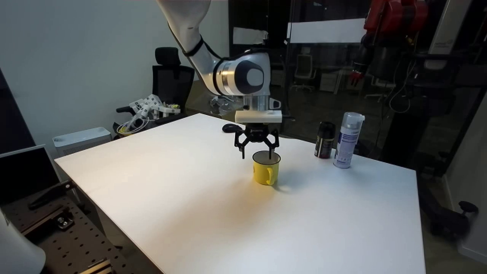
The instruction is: Move the cup to the left
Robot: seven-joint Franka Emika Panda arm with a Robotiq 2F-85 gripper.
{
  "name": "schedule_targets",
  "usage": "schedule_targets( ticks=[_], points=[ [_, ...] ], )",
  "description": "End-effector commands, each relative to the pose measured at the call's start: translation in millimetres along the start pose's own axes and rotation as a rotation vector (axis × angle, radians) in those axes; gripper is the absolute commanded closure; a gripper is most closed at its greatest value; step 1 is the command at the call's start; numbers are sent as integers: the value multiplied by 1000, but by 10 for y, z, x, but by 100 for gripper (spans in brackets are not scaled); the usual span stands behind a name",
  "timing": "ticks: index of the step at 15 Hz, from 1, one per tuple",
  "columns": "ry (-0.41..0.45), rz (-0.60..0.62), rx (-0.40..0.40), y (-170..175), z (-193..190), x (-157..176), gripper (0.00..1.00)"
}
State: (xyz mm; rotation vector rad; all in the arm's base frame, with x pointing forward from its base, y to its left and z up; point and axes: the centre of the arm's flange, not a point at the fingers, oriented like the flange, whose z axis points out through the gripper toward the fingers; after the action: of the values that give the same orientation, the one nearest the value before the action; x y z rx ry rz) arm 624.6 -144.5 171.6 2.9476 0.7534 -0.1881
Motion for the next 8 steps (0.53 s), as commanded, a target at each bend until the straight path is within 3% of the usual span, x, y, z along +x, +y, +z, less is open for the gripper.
schedule_targets(
  ticks=[1,8],
  points=[
    [21,-25,-22,61,38,154,33],
    [46,-20,-41,64,-9,200,81]
  ],
)
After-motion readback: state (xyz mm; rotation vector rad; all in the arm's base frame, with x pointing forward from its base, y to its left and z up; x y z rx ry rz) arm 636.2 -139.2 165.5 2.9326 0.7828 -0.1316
